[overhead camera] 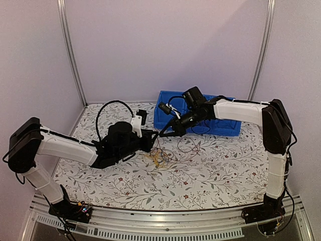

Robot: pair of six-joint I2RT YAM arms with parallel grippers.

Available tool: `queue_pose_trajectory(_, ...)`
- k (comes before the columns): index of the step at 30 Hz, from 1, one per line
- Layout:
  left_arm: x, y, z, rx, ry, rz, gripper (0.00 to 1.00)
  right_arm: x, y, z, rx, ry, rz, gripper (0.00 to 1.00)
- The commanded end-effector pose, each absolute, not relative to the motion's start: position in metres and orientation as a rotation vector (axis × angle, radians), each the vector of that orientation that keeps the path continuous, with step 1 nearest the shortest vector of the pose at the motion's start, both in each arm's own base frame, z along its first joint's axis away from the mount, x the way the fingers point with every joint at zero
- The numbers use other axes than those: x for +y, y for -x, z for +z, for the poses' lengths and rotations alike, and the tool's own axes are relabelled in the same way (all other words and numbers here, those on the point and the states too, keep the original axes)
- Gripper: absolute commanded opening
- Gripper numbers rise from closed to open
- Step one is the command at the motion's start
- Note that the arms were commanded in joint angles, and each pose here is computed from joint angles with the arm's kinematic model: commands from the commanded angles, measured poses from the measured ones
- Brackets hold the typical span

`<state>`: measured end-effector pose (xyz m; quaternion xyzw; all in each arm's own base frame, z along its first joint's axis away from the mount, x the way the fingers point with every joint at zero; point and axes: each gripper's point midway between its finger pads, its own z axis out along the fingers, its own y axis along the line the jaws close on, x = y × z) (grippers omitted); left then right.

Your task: Untangle the cables

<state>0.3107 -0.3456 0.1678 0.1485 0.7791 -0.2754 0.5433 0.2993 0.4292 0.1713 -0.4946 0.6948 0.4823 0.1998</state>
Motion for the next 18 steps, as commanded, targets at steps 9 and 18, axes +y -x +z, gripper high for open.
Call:
queue_pose_trajectory(9, -0.348, -0.336, 0.157, 1.831, -0.333, -0.653, 0.24, 0.427, -0.270, 0.209, 1.782, 1.460, 1.466, 0.00)
queue_pose_trajectory(18, -0.283, -0.383, 0.124, 1.926, -0.009, -0.482, 0.28, 0.418, -0.244, 0.239, 1.687, 1.535, 1.544, 0.00)
